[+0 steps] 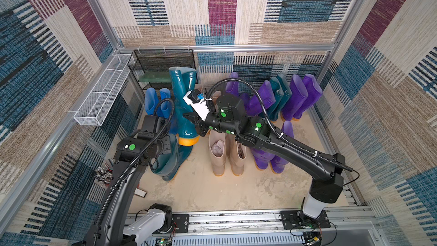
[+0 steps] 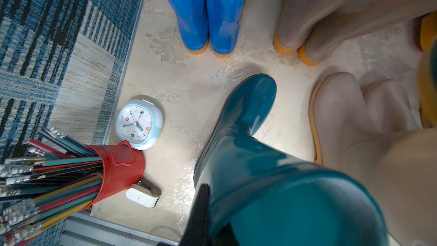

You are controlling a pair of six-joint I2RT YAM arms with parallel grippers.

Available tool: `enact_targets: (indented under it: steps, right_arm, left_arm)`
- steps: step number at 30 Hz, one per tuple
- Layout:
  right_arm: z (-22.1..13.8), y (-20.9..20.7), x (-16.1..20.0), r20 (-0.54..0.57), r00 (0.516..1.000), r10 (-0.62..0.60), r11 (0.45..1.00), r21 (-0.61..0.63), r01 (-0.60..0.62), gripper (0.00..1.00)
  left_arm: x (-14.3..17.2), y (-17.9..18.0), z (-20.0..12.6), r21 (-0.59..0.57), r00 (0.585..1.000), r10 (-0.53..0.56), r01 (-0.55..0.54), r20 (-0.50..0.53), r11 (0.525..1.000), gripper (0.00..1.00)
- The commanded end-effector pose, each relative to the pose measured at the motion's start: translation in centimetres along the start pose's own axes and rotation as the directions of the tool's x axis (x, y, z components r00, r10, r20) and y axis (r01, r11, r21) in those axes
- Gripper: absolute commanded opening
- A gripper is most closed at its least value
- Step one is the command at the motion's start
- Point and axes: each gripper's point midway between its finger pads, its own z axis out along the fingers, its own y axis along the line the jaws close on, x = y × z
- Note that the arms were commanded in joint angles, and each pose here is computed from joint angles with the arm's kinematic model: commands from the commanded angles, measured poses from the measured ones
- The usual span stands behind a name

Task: Match and arrange rain boots in pairs
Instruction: Adjust the rain boot at the center of the board.

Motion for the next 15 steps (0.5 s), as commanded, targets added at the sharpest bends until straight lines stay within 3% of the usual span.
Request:
enact_targets:
  steps: [1,5,15]
  right_arm:
    - [0.3,0.1,-2.2,0.127,0.992,0.025,1.0,-0.016,-0.023,0.0]
    - [1.2,0.2,-1.1,0.112,0.993,0.048,0.998,-0.043,-0.044,0.0]
    - [5.1,0.2,5.7,0.031,0.999,0.039,0.998,-0.046,-0.037,0.0]
  left_arm:
    - [-1.3,0.0,-0.2,0.014,0.994,-0.095,0.094,0.049,0.995,0.0]
    - [-0.8,0.5,1.2,-0.006,0.989,-0.149,0.149,0.016,0.989,0.0]
    - [1.0,2.2,4.7,0.038,0.945,-0.318,0.322,-0.08,0.946,0.0]
